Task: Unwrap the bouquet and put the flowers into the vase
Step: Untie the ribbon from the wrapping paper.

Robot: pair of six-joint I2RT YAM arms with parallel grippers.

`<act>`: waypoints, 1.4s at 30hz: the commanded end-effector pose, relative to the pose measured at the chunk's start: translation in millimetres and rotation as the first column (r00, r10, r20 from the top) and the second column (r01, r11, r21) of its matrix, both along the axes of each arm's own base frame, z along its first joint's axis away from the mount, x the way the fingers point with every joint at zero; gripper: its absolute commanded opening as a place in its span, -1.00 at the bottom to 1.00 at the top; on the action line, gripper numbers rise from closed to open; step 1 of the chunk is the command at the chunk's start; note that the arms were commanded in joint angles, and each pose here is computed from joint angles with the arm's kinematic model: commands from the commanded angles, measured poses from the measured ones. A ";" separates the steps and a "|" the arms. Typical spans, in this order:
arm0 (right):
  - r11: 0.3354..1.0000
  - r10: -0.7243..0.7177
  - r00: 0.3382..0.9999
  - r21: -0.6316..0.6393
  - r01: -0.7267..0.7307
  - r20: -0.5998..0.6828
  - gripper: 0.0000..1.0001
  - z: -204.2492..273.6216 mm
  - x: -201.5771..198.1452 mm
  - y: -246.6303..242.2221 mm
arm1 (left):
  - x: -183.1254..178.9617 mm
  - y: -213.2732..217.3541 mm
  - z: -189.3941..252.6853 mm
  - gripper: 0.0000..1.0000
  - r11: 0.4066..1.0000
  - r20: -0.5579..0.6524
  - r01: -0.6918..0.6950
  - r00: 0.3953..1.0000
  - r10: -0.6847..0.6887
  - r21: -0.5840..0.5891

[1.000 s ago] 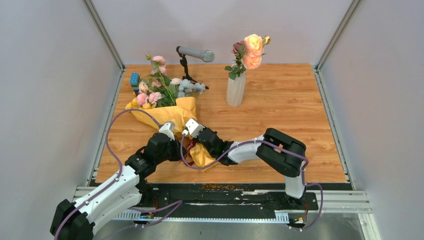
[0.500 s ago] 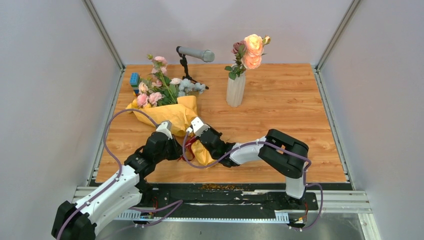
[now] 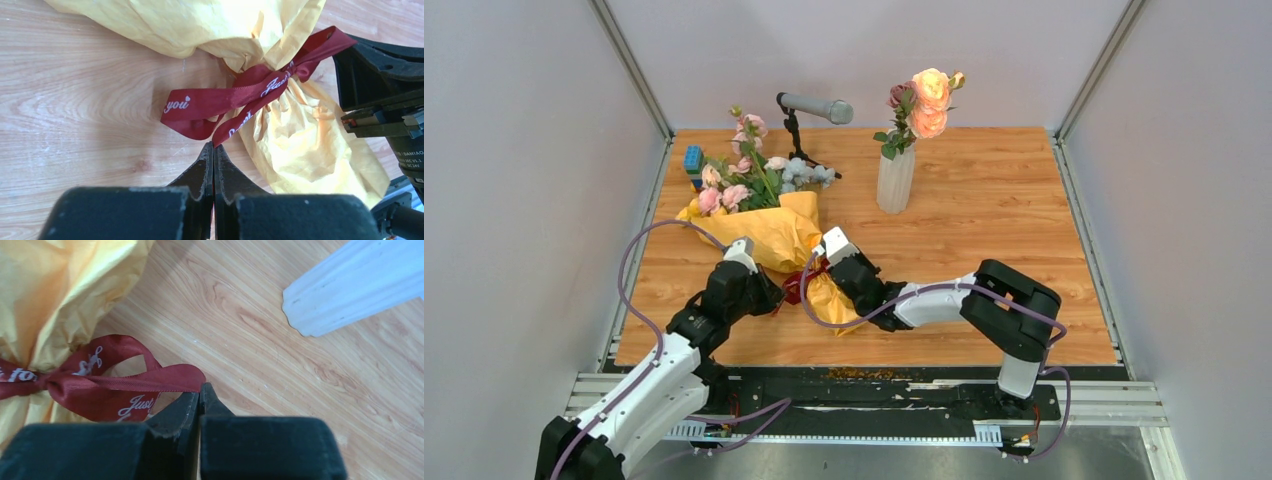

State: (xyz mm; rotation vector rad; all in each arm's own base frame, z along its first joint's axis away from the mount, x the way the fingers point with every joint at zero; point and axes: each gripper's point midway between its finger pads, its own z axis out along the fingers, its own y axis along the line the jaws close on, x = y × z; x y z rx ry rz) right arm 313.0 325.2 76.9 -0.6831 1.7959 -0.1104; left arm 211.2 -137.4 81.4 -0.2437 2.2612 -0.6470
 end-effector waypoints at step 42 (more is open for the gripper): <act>0.819 -0.415 0.875 0.317 0.478 -0.247 -1.00 32.2 26.0 -201.2 | 27.0 99.2 82.0 -1.00 0.925 0.201 -0.380 0.908 0.369 0.018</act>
